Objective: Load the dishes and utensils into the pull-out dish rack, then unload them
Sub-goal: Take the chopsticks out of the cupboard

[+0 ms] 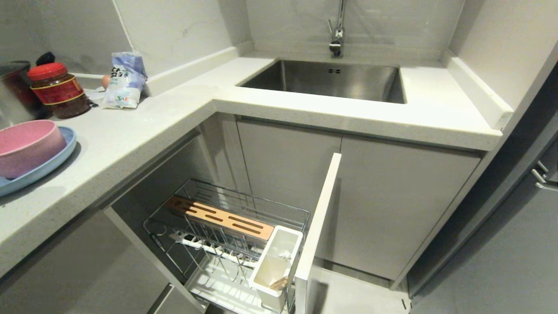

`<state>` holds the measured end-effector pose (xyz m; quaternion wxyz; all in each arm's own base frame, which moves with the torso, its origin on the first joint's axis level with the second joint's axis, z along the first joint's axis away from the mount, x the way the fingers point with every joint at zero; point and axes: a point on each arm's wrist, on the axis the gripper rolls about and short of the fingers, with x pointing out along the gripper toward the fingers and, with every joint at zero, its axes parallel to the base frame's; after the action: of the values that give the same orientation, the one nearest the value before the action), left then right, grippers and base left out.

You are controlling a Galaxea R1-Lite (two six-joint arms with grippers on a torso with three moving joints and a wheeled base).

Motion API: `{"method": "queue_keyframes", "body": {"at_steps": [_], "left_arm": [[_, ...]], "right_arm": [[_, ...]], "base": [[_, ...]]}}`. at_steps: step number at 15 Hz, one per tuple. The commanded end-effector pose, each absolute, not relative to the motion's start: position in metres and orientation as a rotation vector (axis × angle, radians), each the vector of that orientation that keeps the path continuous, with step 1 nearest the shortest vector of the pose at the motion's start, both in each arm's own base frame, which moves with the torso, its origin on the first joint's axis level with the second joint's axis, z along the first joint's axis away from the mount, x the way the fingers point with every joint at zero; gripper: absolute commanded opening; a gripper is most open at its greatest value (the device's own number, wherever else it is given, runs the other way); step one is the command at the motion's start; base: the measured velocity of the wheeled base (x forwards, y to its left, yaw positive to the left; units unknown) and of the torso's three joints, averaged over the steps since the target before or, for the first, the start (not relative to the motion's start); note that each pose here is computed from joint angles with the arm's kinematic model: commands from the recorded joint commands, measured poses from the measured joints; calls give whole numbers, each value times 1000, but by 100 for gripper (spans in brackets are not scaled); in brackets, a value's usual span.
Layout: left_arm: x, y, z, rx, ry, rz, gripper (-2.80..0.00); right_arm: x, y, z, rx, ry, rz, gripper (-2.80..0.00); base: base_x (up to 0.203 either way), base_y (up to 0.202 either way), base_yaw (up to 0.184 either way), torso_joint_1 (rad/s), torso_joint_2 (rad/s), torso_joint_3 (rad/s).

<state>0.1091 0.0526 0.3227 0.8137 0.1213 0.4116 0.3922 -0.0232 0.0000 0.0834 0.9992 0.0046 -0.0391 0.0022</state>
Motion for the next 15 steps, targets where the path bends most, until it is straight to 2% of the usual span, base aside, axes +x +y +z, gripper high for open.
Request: {"method": "queue_keyframes", "body": {"at_steps": [1,15], "left_arm": [[112,53,322,256,867,824,-280],[133,61,315,279,893,793,-280]], "right_arm": [[-21,0,76,9,-54,5,-280],[-21,0,76,9,-54,5,-280]], "base": [[0,0,0,0,0,0],[0,0,0,0,0,0]]}}
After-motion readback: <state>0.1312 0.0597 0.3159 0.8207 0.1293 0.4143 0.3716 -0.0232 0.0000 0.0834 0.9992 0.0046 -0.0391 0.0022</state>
